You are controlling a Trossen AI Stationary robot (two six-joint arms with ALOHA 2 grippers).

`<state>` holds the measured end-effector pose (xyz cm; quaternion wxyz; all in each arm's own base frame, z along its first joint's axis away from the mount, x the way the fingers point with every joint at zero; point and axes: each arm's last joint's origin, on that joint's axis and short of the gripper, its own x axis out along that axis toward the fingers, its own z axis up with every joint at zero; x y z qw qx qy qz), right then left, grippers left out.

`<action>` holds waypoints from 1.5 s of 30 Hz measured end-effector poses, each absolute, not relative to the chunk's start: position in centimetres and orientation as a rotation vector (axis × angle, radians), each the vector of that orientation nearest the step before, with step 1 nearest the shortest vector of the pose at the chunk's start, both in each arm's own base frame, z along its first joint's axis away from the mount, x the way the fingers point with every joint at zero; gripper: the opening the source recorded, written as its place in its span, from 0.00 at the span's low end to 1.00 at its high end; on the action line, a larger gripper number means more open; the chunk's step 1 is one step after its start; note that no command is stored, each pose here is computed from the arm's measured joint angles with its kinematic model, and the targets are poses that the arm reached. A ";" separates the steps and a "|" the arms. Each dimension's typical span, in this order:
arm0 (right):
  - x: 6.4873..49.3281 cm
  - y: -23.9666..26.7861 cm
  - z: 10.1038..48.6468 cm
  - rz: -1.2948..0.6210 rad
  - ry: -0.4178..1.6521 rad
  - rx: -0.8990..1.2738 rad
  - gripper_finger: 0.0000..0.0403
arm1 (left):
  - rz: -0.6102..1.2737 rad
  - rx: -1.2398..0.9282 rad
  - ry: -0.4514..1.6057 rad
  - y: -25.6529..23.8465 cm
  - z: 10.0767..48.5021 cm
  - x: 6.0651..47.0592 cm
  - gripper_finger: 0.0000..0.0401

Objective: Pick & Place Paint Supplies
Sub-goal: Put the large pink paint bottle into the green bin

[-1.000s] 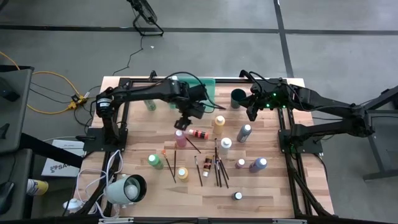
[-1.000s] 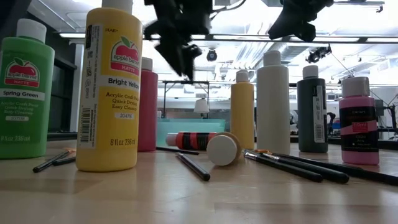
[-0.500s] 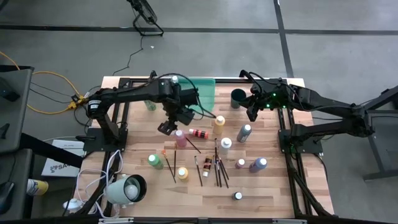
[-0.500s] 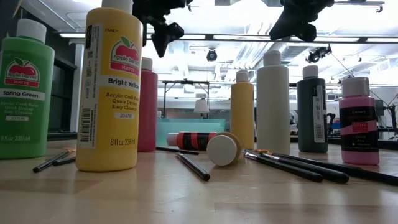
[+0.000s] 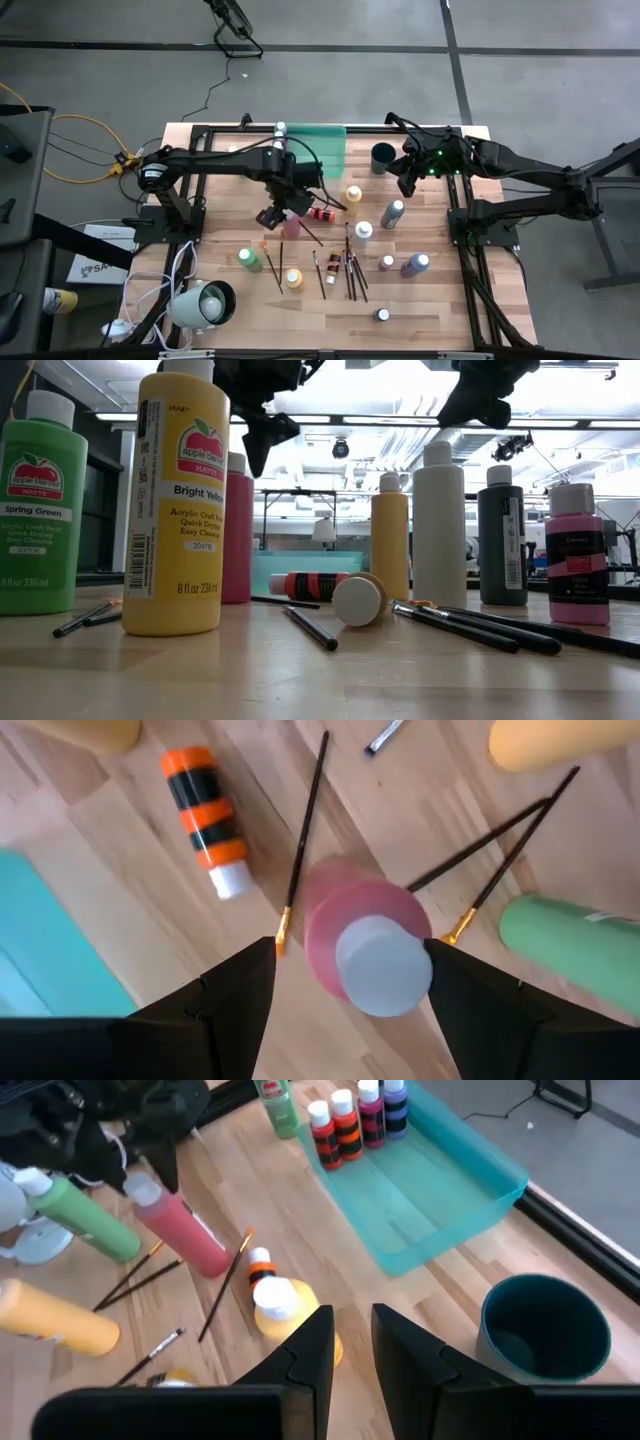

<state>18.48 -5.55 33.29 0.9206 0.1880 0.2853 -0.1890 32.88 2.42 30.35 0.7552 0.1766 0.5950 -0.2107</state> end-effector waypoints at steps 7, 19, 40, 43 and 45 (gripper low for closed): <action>18.4 -5.5 33.2 -0.384 0.603 0.390 0.16 | -0.479 0.355 1.305 2.3 30.0 32.8 0.60; 18.4 -5.5 33.2 -0.381 0.604 0.383 0.16 | -0.471 0.339 1.318 2.3 30.0 32.6 0.29; 18.4 -5.5 33.2 -0.378 0.602 0.375 0.16 | -0.099 0.506 1.139 7.1 41.0 31.2 0.29; 18.4 -5.5 33.2 -0.377 0.602 0.372 0.16 | -0.012 0.467 1.123 9.8 41.4 30.7 0.29; 18.4 -5.5 33.2 -0.377 0.602 0.372 0.16 | 0.031 0.446 1.135 11.7 41.1 30.6 0.29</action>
